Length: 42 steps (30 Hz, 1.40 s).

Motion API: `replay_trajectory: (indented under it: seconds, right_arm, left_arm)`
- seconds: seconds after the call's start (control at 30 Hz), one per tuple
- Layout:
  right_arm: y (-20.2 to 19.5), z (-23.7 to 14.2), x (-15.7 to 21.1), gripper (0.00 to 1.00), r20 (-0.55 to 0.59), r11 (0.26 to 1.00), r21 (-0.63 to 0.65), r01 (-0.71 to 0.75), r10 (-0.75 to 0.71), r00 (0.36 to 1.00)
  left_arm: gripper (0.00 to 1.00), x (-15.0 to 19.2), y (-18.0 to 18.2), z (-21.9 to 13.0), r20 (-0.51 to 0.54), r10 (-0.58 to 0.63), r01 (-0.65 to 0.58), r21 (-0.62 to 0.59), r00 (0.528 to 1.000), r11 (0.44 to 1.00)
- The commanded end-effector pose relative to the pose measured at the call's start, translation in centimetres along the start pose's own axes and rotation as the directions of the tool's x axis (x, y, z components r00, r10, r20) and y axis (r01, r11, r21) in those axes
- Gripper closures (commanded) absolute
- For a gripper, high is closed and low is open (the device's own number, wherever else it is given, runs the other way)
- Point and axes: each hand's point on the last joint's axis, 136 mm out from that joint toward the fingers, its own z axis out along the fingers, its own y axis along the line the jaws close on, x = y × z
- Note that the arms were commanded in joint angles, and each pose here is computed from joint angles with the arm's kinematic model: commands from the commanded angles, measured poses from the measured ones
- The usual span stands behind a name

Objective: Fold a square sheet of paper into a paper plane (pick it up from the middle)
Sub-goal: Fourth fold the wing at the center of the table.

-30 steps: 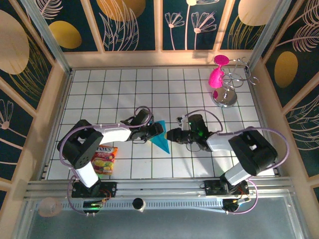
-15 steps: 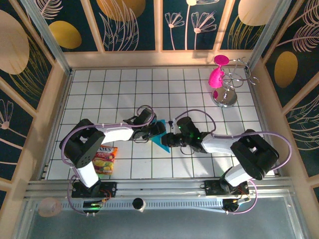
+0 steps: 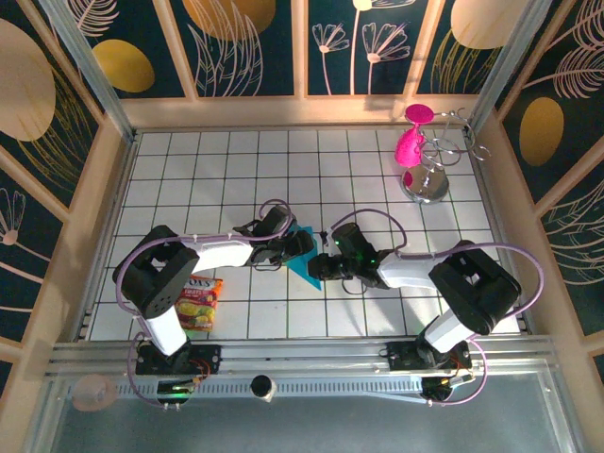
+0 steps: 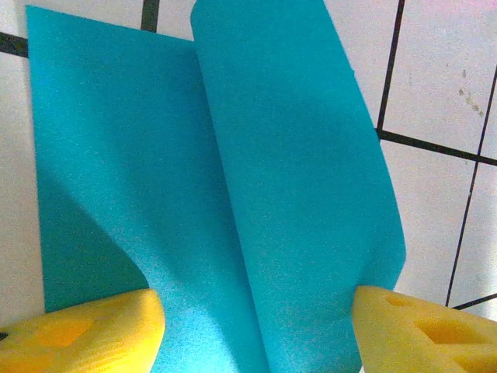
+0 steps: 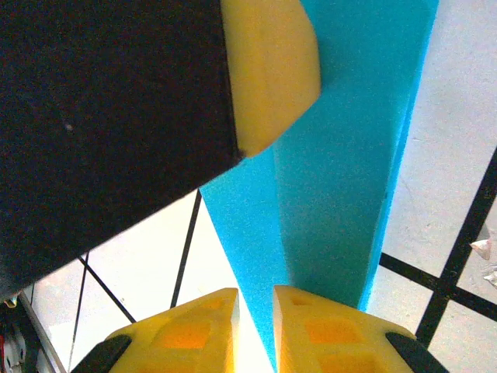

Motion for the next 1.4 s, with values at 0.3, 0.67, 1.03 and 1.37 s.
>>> replay_trajectory:
  seconds: [0.3,0.67,1.03,1.37]
  right_arm:
    - [-0.1,0.7,-0.5,0.82,-0.004,1.0,0.003,0.007,-0.007,1.0]
    - [-0.8,1.1,-0.3,0.82,-0.02,1.0,0.019,-0.004,0.004,1.0]
    - [-1.0,1.5,0.1,0.83,-0.04,1.0,0.021,-0.004,0.005,0.999]
    - [-2.9,1.7,2.0,0.86,-0.118,0.996,0.087,-0.004,0.014,0.993]
  left_arm:
    - [0.35,5.8,14.4,1.2,-0.146,-0.077,0.002,-0.455,0.986,0.891]
    - [0.36,6.0,14.6,1.3,-0.153,-0.081,0.001,-0.46,0.985,0.888]
    - [0.4,6.2,14.8,1.3,-0.154,-0.088,0.006,-0.463,0.984,0.886]
    - [0.4,4.1,11.1,0.5,-0.114,-0.046,-0.001,-0.38,0.992,0.925]
